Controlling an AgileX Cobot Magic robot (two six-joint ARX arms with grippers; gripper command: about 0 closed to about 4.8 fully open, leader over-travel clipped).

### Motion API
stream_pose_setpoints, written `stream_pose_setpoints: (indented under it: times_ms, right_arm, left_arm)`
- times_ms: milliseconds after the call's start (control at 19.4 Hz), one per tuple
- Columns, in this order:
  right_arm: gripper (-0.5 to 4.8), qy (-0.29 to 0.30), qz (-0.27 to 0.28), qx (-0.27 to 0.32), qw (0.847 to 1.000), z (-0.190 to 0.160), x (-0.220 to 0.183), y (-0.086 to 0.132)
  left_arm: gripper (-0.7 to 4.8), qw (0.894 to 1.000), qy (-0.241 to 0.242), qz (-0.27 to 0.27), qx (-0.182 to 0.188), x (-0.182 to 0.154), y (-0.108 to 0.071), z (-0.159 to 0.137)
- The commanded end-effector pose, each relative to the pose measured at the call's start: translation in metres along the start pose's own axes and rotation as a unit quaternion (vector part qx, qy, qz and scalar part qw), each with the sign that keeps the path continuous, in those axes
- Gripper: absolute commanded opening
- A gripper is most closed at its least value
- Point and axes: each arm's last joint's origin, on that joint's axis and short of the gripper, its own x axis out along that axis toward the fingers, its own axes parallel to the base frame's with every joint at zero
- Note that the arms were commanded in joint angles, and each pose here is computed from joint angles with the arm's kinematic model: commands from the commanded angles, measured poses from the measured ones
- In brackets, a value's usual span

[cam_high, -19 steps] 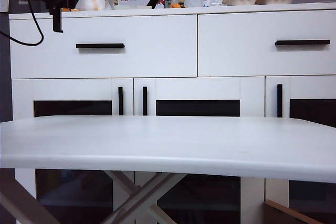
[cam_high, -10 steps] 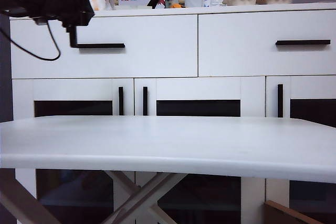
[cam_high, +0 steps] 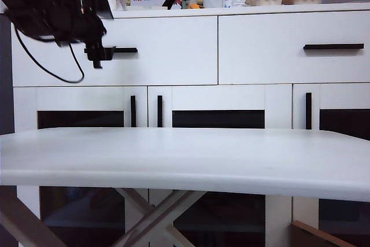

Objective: Pick up a can of beer from the white table, open the left drawer, place the beer inside the drawer, and finally close the drawer.

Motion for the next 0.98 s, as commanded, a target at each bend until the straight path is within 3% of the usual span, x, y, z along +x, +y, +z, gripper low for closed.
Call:
stream_pose_setpoints:
  times_ms: [52, 412, 670, 824, 979]
  right_arm:
    - [1.44, -0.034, 0.007, -0.018, 0.999, 0.010, -0.004, 0.004]
    - [1.44, -0.034, 0.006, -0.026, 0.999, 0.010, -0.003, 0.004]
    - [1.44, -0.035, 0.003, -0.026, 0.999, 0.010, -0.003, 0.003]
    - [1.44, -0.035, 0.003, -0.026, 0.999, 0.010, -0.003, 0.003]
    - [1.44, -0.035, 0.003, -0.026, 0.999, 0.010, -0.003, 0.003]
  left_arm:
    - [3.68, 1.000, -0.001, 0.005, -0.002, 0.016, 0.007, 0.001]
    - [3.67, 1.000, -0.010, 0.019, 0.002, 0.030, 0.021, 0.002]
    - [3.63, 1.000, -0.018, 0.005, 0.006, 0.038, 0.017, 0.017]
    - [3.62, 0.999, -0.020, 0.027, 0.020, 0.043, 0.011, 0.022]
    - [2.92, 0.999, -0.020, 0.036, 0.029, 0.044, 0.011, 0.022]
